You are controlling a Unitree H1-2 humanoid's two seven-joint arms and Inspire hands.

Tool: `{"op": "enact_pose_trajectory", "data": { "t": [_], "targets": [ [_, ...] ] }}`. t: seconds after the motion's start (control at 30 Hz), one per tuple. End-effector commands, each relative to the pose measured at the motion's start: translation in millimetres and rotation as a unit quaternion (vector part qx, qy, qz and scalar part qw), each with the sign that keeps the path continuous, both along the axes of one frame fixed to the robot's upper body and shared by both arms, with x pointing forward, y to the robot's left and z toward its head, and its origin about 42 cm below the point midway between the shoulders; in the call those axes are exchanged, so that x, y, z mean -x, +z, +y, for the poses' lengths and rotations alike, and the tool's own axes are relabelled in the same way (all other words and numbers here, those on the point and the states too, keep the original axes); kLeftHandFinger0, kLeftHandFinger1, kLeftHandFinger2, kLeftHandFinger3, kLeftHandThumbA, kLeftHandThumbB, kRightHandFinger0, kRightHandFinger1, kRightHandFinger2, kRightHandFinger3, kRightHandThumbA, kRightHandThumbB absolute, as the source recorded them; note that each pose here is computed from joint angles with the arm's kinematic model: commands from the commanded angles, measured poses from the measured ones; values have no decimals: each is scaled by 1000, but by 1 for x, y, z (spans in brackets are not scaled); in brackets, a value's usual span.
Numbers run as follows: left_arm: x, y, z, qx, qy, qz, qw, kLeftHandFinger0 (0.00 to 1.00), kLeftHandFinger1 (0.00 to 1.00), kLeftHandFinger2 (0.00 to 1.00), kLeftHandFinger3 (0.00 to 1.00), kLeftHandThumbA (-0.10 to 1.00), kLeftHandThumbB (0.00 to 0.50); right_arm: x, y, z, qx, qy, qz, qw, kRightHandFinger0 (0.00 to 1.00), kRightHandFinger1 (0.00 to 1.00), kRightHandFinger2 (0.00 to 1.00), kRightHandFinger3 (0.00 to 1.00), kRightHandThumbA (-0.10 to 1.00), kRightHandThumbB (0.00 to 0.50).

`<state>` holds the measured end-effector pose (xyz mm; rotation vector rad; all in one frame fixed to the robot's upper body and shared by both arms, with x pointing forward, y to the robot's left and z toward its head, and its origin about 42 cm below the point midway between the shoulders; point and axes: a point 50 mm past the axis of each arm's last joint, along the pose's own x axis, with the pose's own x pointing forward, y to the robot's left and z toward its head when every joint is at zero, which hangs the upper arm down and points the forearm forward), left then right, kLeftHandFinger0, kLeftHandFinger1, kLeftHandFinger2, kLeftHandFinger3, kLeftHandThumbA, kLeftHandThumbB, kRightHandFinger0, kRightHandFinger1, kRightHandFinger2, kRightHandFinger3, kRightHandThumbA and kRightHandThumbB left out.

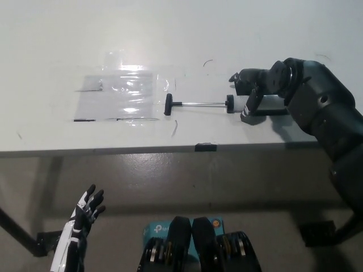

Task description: The robot uses right hand to pick up a small white air pumper and uses its left hand to compress it, and then puts it on the desk

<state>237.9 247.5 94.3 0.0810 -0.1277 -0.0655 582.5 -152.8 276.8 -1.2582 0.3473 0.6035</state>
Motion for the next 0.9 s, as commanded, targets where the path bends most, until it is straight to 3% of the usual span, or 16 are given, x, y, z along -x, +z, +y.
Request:
{"op": "enact_pose_trajectory", "data": {
  "t": [0.0,0.07,0.17,0.3,0.43,0.5,0.6,0.63,0.67,0.7,0.73,0.77,0.8,0.83,0.87],
  "targets": [
    [2,6,2,7,-1,-21,1000,1000,1000,1000,1000,1000,62,-6,27,7,0,13,-25,1000,1000,1000,1000,1000,798,376],
    [3,7,3,6,-1,-21,1000,1000,1000,1000,1000,1000,68,-6,24,3,-18,3,-17,1000,1000,1000,1000,1000,769,380],
    [3,7,3,6,0,-21,1000,1000,1000,1000,1000,1000,75,-5,20,-3,18,19,-23,999,1000,1000,1000,1000,848,369],
    [3,7,3,9,-3,-21,1000,1000,1000,1000,1000,1000,64,-5,16,-10,18,4,-15,1000,1000,1000,1000,1000,800,377],
    [2,8,4,10,0,-21,1000,1000,1000,1000,1000,1000,60,-4,8,-17,35,6,-16,999,1000,1000,1000,1000,774,339],
    [4,7,4,8,2,-23,1000,1000,1000,1000,1000,1000,54,-3,2,-21,42,-2,-8,999,1000,1000,1000,1000,763,357],
    [6,7,4,9,0,-22,1000,1000,1000,1000,1000,1000,46,-1,-8,-26,50,-29,2,998,1000,1000,1000,1000,633,408],
    [6,7,5,9,-1,-25,1000,1000,1000,1000,1000,1000,43,0,-10,-28,55,-30,2,998,1000,1000,1000,1000,568,399],
    [6,7,5,9,0,-25,1000,1000,1000,1000,1000,1000,46,0,-13,-29,70,-27,-5,997,997,1000,1000,1000,459,342],
    [6,7,6,11,2,-22,1000,1000,1000,1000,1000,1000,56,1,-16,-30,91,-21,-26,995,706,735,796,924,221,234],
    [6,7,6,12,3,-19,1000,1000,1000,1000,1000,1000,58,1,-19,-30,104,-15,-45,993,545,625,717,865,135,256],
    [6,7,6,10,4,-19,1000,1000,1000,1000,1000,1000,59,2,-24,-32,120,-11,-73,990,345,467,581,708,-53,218],
    [6,7,5,15,1,-20,1000,1000,1000,1000,1000,1000,51,3,-28,-33,129,-6,-92,987,117,289,422,484,-100,188],
    [6,7,7,15,2,-20,1000,1000,1000,1000,1000,1000,52,4,-31,-33,127,-8,-102,987,5,159,324,418,-100,178],
    [6,6,7,14,3,-21,1000,1000,1000,1000,1000,1000,52,4,-34,-34,125,-5,-114,986,1,189,368,382,-100,175]
  ]
}}
